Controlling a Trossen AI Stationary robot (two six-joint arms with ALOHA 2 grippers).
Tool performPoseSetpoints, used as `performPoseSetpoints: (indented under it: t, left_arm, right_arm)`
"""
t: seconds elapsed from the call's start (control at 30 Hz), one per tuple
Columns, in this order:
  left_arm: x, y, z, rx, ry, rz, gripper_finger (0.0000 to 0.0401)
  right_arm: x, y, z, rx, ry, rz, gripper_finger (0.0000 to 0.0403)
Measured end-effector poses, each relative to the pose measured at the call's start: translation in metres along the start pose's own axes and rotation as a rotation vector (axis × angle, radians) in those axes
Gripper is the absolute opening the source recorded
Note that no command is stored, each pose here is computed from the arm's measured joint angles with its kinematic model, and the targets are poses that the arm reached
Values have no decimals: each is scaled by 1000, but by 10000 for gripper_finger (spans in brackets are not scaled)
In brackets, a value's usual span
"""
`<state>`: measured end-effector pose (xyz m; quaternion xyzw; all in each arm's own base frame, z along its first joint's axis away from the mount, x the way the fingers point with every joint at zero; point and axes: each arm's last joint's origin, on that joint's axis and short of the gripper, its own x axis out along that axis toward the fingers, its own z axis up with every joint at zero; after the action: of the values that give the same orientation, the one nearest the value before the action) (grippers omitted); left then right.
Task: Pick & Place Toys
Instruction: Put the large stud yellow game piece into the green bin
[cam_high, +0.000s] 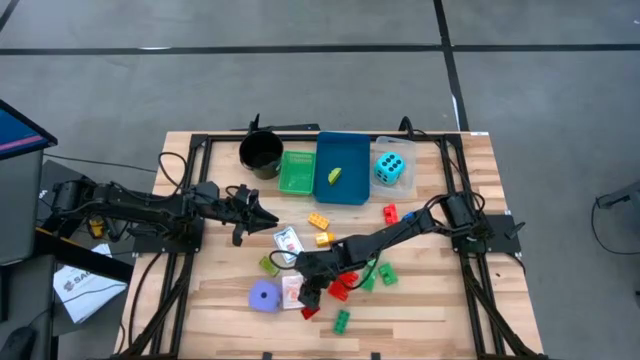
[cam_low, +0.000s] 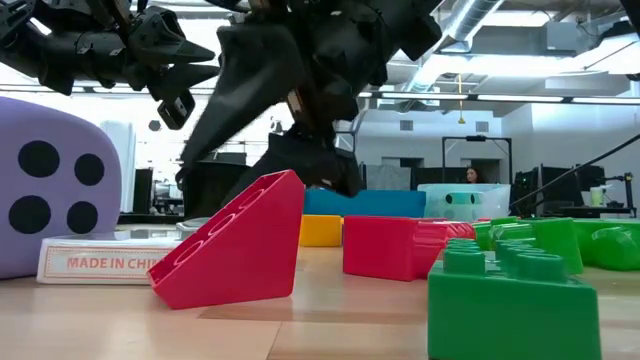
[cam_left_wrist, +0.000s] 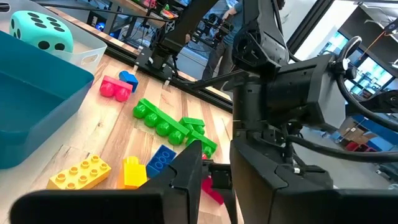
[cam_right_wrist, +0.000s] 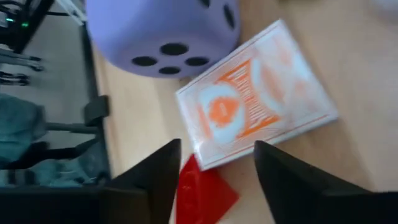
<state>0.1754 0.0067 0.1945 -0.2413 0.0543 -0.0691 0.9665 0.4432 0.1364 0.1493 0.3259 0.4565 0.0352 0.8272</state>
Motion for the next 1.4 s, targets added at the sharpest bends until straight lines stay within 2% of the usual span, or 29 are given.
performPoseSetpoints:
  t: [0.1, 0.23, 0.43, 0.57, 0.7, 0.83, 0.97, 1.13, 1.4]
  left_arm:
    - [0, 0, 0, 2, -2, 4, 76]
    - [0, 3, -1, 34, -3, 62, 76]
    - [0, 6, -3, 51, -11, 142, 76]
    - [0, 6, -3, 53, -11, 143, 76]
    - [0, 6, -3, 70, -6, 144, 76]
    - [-1, 8, -6, 182, 27, 170, 76]
    - [-2, 13, -10, 324, 67, 298, 76]
    - [-4, 19, -12, 427, 91, 441, 76]
    - [-4, 18, -10, 431, 70, 447, 76]
  right_arm:
    - [0, -2, 1, -70, -53, -70, 148]
    - [-2, -10, 7, -168, -119, -179, 113]
    - [-9, -34, 24, -151, -174, -322, 101]
    - [-12, -43, 32, -195, -175, -343, 124]
    - [-14, -48, 37, -216, -177, -352, 172]
    - [-16, -53, 42, -210, -189, -355, 234]
    - [-18, -59, 46, -226, -190, -373, 277]
    - [-23, -72, 52, -258, -170, -443, 290]
    - [-42, -100, 47, -247, 42, -597, 291]
